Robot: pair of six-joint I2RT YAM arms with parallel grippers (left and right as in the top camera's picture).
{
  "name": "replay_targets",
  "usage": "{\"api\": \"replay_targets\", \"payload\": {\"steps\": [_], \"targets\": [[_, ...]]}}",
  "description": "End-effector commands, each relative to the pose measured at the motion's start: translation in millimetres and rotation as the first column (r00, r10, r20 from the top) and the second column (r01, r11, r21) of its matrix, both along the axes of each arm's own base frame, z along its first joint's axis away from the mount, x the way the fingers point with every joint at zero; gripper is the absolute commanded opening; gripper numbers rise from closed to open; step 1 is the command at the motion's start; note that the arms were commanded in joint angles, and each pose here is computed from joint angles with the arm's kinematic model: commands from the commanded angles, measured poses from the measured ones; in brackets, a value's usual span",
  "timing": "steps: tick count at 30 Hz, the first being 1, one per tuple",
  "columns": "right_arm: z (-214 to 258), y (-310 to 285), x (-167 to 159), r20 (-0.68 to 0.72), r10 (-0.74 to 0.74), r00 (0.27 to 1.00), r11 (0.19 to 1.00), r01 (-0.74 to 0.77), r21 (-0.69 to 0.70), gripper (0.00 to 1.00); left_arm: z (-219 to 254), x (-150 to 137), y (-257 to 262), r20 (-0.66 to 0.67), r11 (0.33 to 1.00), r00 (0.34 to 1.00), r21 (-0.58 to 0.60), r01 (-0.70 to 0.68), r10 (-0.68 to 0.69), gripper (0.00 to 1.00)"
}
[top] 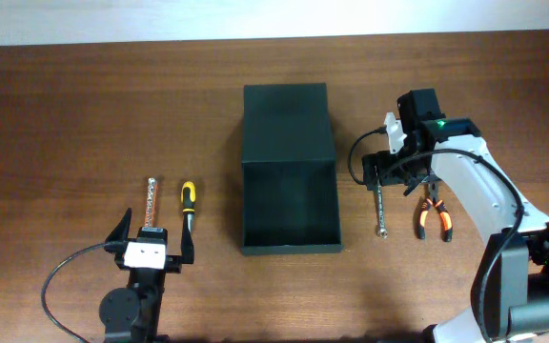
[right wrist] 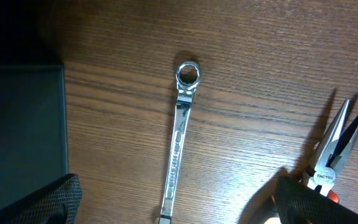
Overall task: Pack container
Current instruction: 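Lower the right gripper and close it on the wrench's ring end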
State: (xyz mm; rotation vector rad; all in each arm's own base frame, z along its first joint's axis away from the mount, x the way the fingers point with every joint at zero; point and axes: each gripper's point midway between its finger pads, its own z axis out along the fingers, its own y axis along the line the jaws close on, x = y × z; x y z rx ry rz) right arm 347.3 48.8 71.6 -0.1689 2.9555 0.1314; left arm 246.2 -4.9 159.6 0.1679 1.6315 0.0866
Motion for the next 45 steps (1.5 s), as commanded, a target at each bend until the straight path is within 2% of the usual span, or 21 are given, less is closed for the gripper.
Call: {"api": "replay_targets", "payload": {"steps": [1, 10, 15, 22, 35, 45], "targets": [[-2, 3, 7, 0.005, -0.003, 1.0, 1.0, 0.003, 0.006, 0.99, -1, 0, 2, -0.001, 1.0, 1.0, 0.013, -0.007, 0.007, 0.99], [-32, -28, -2, -0.082, -0.094, 0.992, 0.981, 0.078, -0.175, 0.99, -1, 0, 2, -0.001, 1.0, 1.0, 0.013, -0.007, 0.007, 0.99], [-38, -26, -2, -0.092, -0.145, 0.985, 0.979, 0.13, -0.158, 0.99, -1, 0, 2, -0.001, 1.0, 1.0, 0.013, -0.007, 0.007, 0.99], [-39, -5, -4, -0.118, -0.124, 0.985, 0.992, 0.119, -0.051, 0.99, -1, 0, 2, -0.001, 1.0, 1.0, 0.013, -0.007, 0.007, 0.99], [-42, -6, -5, -0.118, -0.101, 0.988, 0.991, 0.089, -0.098, 0.99, -1, 0, 2, -0.001, 1.0, 1.0, 0.013, -0.007, 0.007, 0.99], [-71, -6, -12, -0.198, -0.103, 0.975, 0.99, 0.081, -0.112, 0.99, -1, 0, 2, -0.001, 1.0, 1.0, 0.013, -0.007, 0.007, 0.99]]}}
